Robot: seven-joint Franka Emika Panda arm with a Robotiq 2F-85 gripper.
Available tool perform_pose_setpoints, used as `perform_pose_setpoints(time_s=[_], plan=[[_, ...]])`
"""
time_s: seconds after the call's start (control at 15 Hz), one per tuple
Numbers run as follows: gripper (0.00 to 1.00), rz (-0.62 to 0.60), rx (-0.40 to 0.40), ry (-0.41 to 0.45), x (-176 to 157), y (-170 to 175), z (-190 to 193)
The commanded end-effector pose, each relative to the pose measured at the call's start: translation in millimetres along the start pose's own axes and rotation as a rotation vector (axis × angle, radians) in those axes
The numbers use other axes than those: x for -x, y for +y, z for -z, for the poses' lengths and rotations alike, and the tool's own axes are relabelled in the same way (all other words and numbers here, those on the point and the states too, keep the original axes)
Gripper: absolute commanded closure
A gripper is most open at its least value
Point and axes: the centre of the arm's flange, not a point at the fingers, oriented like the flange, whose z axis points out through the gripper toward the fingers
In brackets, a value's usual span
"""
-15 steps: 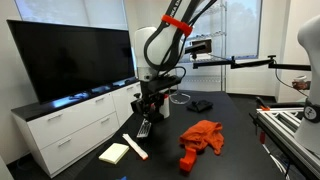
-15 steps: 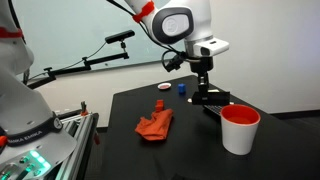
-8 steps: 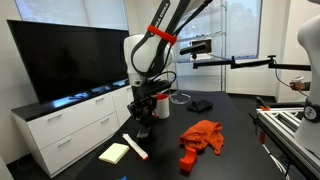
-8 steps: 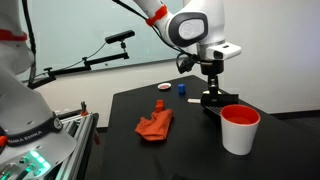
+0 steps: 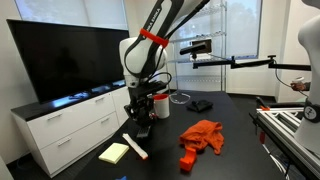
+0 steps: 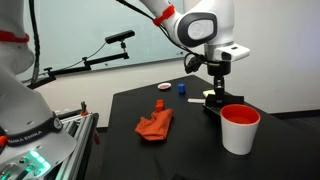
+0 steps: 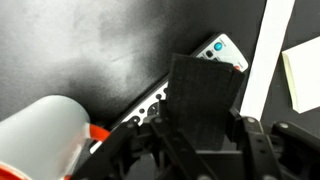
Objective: Put some of the objects into a pile
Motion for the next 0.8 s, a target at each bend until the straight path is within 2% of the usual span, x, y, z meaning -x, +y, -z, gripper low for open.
perform_pose_setpoints(time_s=[0.0,0.53,0.6,0.73], plan=[[0.72,0.010,-0.005,-0.020,-10,-4,5],[0.72,0.021,0.017,-0.021,1,-10,-6],[0.22,0.028,0.019,-0.017,3,-10,-5],[0.14,0.030,0.017,-0.013,4,-11,-4]])
